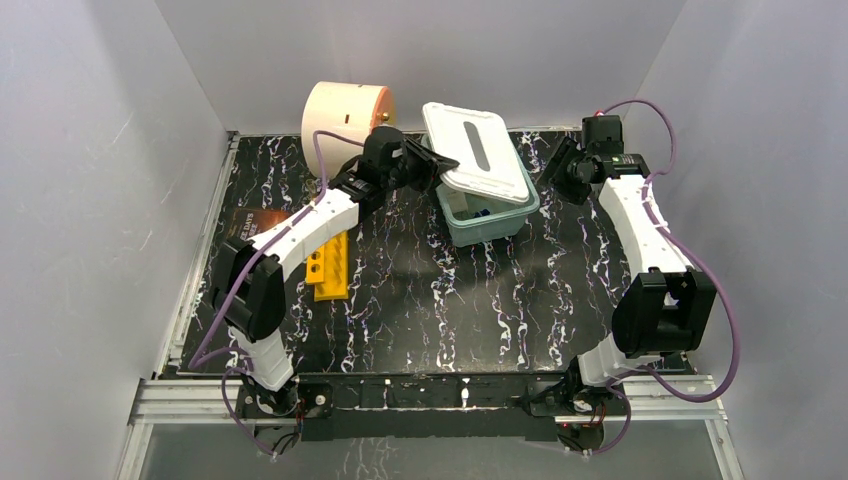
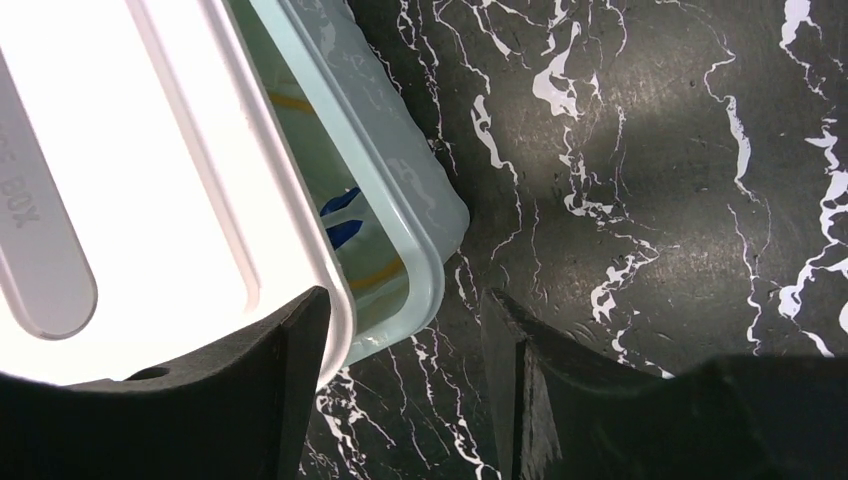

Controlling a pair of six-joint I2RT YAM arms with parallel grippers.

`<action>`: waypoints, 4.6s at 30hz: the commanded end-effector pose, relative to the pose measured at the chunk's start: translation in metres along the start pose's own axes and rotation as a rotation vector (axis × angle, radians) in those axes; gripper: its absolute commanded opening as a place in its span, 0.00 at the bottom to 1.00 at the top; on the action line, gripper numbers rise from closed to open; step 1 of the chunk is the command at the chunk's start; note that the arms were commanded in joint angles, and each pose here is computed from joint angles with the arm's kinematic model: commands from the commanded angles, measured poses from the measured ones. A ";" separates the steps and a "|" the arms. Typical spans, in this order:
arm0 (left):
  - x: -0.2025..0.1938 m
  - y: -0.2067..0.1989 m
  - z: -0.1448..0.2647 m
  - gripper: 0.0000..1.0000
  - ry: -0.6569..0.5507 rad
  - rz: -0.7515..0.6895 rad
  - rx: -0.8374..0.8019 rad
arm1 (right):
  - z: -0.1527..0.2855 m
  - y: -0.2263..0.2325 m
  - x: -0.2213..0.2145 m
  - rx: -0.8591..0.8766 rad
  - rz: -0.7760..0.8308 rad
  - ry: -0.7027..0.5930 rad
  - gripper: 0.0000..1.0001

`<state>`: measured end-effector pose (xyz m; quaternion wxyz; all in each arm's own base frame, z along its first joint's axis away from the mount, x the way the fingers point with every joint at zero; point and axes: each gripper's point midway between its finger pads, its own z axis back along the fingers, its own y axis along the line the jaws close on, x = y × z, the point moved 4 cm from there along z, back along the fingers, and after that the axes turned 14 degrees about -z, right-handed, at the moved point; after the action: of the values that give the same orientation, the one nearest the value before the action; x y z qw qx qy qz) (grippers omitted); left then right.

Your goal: Organize the chemistry lab equipment

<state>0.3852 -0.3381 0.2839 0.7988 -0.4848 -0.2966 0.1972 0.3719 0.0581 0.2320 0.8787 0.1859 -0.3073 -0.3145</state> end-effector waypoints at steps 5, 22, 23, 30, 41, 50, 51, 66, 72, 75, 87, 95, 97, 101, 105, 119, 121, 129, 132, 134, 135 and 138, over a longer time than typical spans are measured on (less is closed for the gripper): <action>-0.025 0.017 0.016 0.30 0.087 0.023 0.095 | 0.018 0.018 0.019 0.064 0.060 -0.078 0.66; -0.024 0.026 0.026 0.60 0.156 -0.245 0.218 | 0.008 0.030 0.015 0.161 0.161 -0.021 0.68; -0.024 0.026 0.026 0.63 0.159 -0.270 0.223 | 0.008 0.029 0.016 0.159 0.165 -0.023 0.69; -0.024 0.028 0.026 0.75 0.190 -0.358 0.229 | 0.008 0.030 0.015 0.175 0.200 -0.012 0.70; -0.022 0.033 0.022 0.81 0.211 -0.435 0.245 | 0.005 0.040 0.005 0.207 0.270 0.013 0.74; -0.006 0.031 0.032 0.85 0.152 -0.556 0.286 | -0.017 0.028 0.001 0.062 0.301 0.004 0.74; -0.004 0.035 0.030 0.85 0.149 -0.568 0.299 | -0.020 0.027 0.000 0.056 0.305 0.010 0.74; -0.013 0.058 0.003 0.59 0.270 -0.605 0.281 | -0.029 0.005 0.003 -0.140 0.325 -0.078 0.61; -0.020 0.064 -0.005 0.61 0.316 -0.587 0.265 | -0.018 0.002 0.005 -0.157 0.322 -0.110 0.58; -0.022 0.068 -0.008 0.61 0.330 -0.582 0.269 | -0.019 0.000 0.004 -0.159 0.321 -0.106 0.57; -0.021 0.097 0.001 0.41 0.318 -0.583 0.408 | -0.032 0.004 -0.014 -0.073 0.342 -0.005 0.48; -0.021 0.115 0.001 0.41 0.350 -0.586 0.505 | -0.040 -0.001 -0.017 -0.111 0.340 0.022 0.47; -0.014 0.103 0.002 0.42 0.324 -0.614 0.490 | -0.034 0.007 -0.010 -0.094 0.336 0.003 0.48; 0.005 0.065 0.007 0.58 0.263 -0.693 0.406 | -0.018 0.022 0.005 -0.072 0.329 -0.042 0.56; 0.020 0.026 0.021 0.68 0.216 -0.751 0.299 | 0.010 0.037 0.015 -0.034 0.316 -0.083 0.65; 0.028 0.022 0.160 0.98 -0.002 -0.906 0.365 | 0.108 0.011 -0.005 0.053 0.311 -0.212 0.98; 0.029 0.020 0.190 0.98 -0.068 -0.913 0.366 | 0.120 0.006 -0.009 0.067 0.313 -0.240 0.99; 0.040 0.021 0.297 0.98 -0.310 -0.911 0.462 | 0.164 -0.025 -0.020 0.072 0.306 -0.374 0.99; 0.049 0.014 0.338 0.98 -0.405 -0.919 0.516 | 0.189 -0.028 -0.019 0.115 0.290 -0.464 0.99; 0.055 0.010 0.361 0.98 -0.464 -0.916 0.551 | 0.207 -0.029 -0.016 0.139 0.283 -0.527 0.99; 0.057 0.008 0.371 0.98 -0.489 -0.915 0.561 | 0.214 -0.029 -0.014 0.152 0.283 -0.552 0.99; 0.061 0.007 0.391 0.98 -0.537 -0.909 0.599 | 0.230 -0.031 -0.010 0.166 0.279 -0.623 0.99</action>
<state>0.1857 -0.0744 0.4267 0.8037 -0.0691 -0.5910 -0.0037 0.2065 0.0231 0.3509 0.8069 0.1182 -0.5438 -0.1983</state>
